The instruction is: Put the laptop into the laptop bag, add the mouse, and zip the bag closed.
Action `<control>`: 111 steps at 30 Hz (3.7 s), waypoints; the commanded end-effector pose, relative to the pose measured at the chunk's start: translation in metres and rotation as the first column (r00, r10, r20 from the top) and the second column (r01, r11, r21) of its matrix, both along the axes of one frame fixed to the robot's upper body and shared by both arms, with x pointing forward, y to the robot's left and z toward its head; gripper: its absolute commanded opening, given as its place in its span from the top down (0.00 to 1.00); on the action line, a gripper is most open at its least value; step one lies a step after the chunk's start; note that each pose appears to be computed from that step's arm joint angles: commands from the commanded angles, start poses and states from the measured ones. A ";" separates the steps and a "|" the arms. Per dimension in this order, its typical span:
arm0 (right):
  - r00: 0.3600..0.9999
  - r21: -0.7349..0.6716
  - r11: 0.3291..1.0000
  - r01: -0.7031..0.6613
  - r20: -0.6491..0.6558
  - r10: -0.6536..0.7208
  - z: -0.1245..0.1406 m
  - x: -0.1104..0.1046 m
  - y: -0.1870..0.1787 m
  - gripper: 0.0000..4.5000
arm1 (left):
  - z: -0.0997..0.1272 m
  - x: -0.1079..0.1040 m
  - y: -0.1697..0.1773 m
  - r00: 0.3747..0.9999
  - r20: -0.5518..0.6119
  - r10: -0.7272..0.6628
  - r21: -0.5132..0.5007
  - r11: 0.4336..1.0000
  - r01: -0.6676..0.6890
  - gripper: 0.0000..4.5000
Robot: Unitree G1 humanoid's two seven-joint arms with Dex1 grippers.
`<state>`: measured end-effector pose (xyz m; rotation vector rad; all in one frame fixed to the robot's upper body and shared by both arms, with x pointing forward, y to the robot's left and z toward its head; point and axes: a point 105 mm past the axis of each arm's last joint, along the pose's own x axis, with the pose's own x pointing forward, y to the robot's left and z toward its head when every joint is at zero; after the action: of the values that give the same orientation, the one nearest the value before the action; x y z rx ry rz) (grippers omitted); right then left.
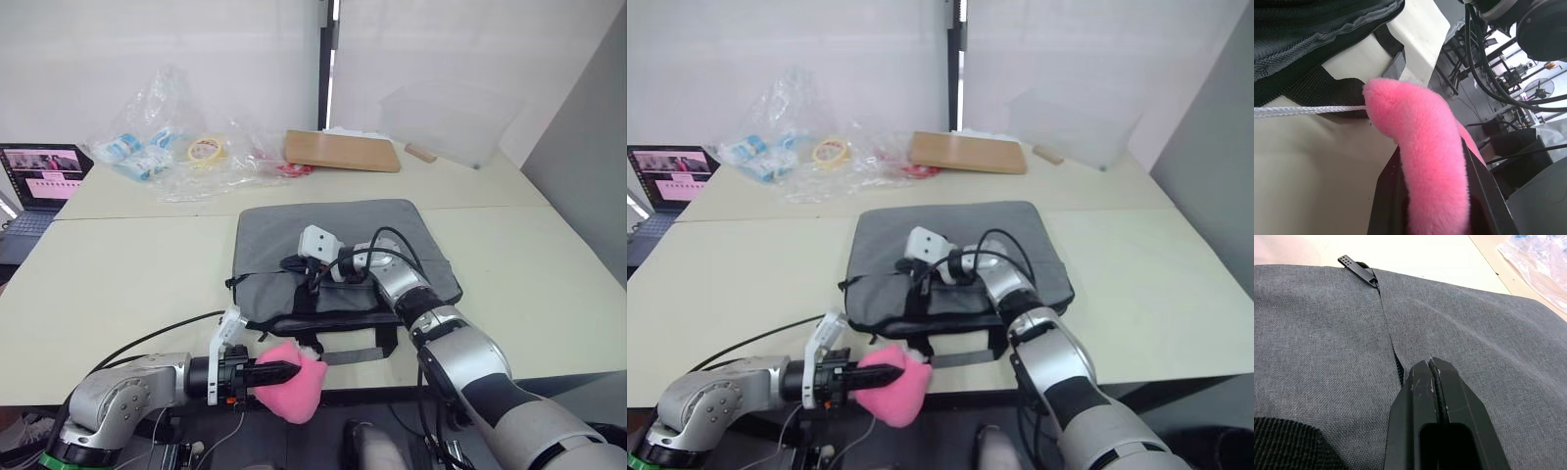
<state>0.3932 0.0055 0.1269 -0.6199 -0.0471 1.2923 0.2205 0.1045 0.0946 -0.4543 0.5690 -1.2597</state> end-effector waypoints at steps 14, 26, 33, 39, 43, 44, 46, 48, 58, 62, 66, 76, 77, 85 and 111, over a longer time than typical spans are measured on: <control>0.998 -0.011 1.000 0.013 -0.067 -0.014 -0.011 -0.001 0.000 1.00 | 0.000 0.015 -0.013 0.997 0.023 0.078 -0.054 0.996 -0.077 0.99; 1.000 0.081 0.997 0.004 -0.025 -0.002 0.023 0.003 0.010 1.00 | 0.002 0.061 0.052 0.918 0.159 0.364 0.040 0.927 -0.374 0.99; 1.000 0.111 0.994 -0.010 -0.012 0.011 0.033 0.002 0.014 1.00 | 0.005 0.075 0.069 0.894 0.227 0.386 0.067 0.910 -0.410 0.99; 1.000 0.108 0.994 -0.015 -0.019 0.017 0.029 0.000 0.011 1.00 | 0.007 0.059 0.061 0.940 0.174 0.293 0.047 0.951 -0.305 0.99; 0.999 0.091 0.996 0.013 -0.031 -0.011 0.019 0.003 0.001 1.00 | 0.011 0.026 0.056 0.975 0.092 0.203 0.044 0.977 -0.207 0.99; 0.999 0.092 0.996 0.017 -0.036 -0.013 0.019 0.003 0.000 1.00 | 0.010 0.024 0.057 0.975 0.087 0.206 0.049 0.976 -0.211 0.99; 0.999 0.087 0.996 0.023 -0.043 -0.019 0.015 0.003 -0.003 1.00 | 0.009 0.017 0.061 0.972 0.061 0.225 0.050 0.972 -0.228 0.99; 0.999 0.081 0.996 0.029 -0.048 -0.025 0.013 0.003 -0.005 1.00 | 0.008 0.008 0.063 0.974 0.027 0.224 0.046 0.973 -0.225 0.99; 0.994 -0.007 0.998 0.070 -0.078 -0.070 -0.014 0.004 -0.011 1.00 | -0.001 -0.006 0.040 0.953 -0.143 0.268 -0.044 0.960 -0.277 0.99; 0.994 -0.012 0.997 0.079 -0.078 -0.080 -0.016 0.005 -0.012 1.00 | -0.002 -0.002 0.031 0.947 -0.132 0.293 -0.062 0.951 -0.303 0.99; 0.994 -0.010 0.997 0.083 -0.076 -0.083 -0.015 0.006 -0.014 1.00 | -0.003 0.011 0.030 0.928 -0.122 0.353 -0.079 0.928 -0.364 0.73; 0.994 -0.007 0.996 0.085 -0.075 -0.085 -0.015 0.006 -0.016 1.00 | -0.007 0.006 0.042 0.922 -0.122 0.367 -0.029 0.928 -0.373 0.01; 0.993 -0.006 0.996 0.086 -0.075 -0.086 -0.015 0.006 -0.016 1.00 | -0.006 0.004 0.046 0.922 -0.124 0.366 -0.016 0.929 -0.371 0.01; 0.995 -0.006 0.997 0.071 -0.075 -0.071 -0.015 0.004 -0.013 1.00 | 0.008 0.005 0.085 0.965 0.014 0.262 0.146 0.954 -0.261 0.01; 0.992 -0.045 0.996 0.078 -0.099 -0.082 -0.029 0.002 -0.015 1.00 | 0.003 0.033 0.052 1.000 0.023 -0.013 0.187 0.982 0.009 0.56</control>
<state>0.3978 0.0015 0.1275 -0.5660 -0.0318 1.2495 0.2545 0.1559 0.0905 -0.2997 0.6937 -1.2034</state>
